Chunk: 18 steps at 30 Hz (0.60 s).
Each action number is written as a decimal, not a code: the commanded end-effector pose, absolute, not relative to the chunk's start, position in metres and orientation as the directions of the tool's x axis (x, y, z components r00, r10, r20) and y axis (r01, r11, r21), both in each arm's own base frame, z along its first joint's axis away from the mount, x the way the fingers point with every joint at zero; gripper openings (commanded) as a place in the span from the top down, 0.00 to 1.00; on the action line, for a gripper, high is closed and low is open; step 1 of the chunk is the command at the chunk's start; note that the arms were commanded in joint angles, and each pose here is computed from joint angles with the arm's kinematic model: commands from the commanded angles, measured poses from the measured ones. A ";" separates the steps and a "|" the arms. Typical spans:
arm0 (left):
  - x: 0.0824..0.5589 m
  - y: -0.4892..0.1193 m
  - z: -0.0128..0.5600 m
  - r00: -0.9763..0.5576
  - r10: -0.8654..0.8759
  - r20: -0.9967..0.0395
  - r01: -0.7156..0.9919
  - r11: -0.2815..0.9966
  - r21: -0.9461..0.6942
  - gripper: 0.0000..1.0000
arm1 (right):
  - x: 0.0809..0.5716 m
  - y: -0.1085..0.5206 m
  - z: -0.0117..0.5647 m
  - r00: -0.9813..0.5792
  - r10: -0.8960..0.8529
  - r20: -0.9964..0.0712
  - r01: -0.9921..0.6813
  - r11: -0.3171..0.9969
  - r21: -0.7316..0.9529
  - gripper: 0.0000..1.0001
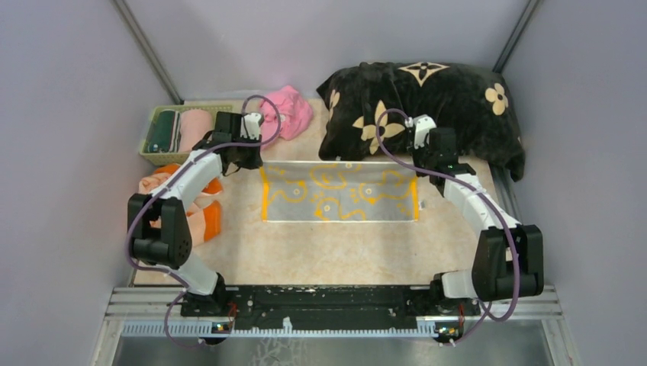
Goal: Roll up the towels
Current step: Fold the towel at the center of the board.
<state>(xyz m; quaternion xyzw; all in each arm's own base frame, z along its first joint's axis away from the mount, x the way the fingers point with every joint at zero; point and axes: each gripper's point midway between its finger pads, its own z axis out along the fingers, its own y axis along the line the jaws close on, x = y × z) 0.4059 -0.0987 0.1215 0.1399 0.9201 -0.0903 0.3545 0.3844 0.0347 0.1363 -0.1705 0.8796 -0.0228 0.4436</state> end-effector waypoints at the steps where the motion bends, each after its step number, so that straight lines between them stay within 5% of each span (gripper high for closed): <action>1: 0.387 -0.087 0.116 -0.741 0.159 -0.652 0.279 0.957 -0.084 1.00 | 0.374 0.017 0.143 -0.552 -0.258 -0.793 -0.178 0.965 -0.191 1.00; 18: 0.317 -0.084 0.084 -0.841 0.054 -0.539 0.179 0.967 -0.181 1.00 | 0.315 0.013 0.115 -0.685 -0.137 -0.716 -0.096 0.991 -0.099 1.00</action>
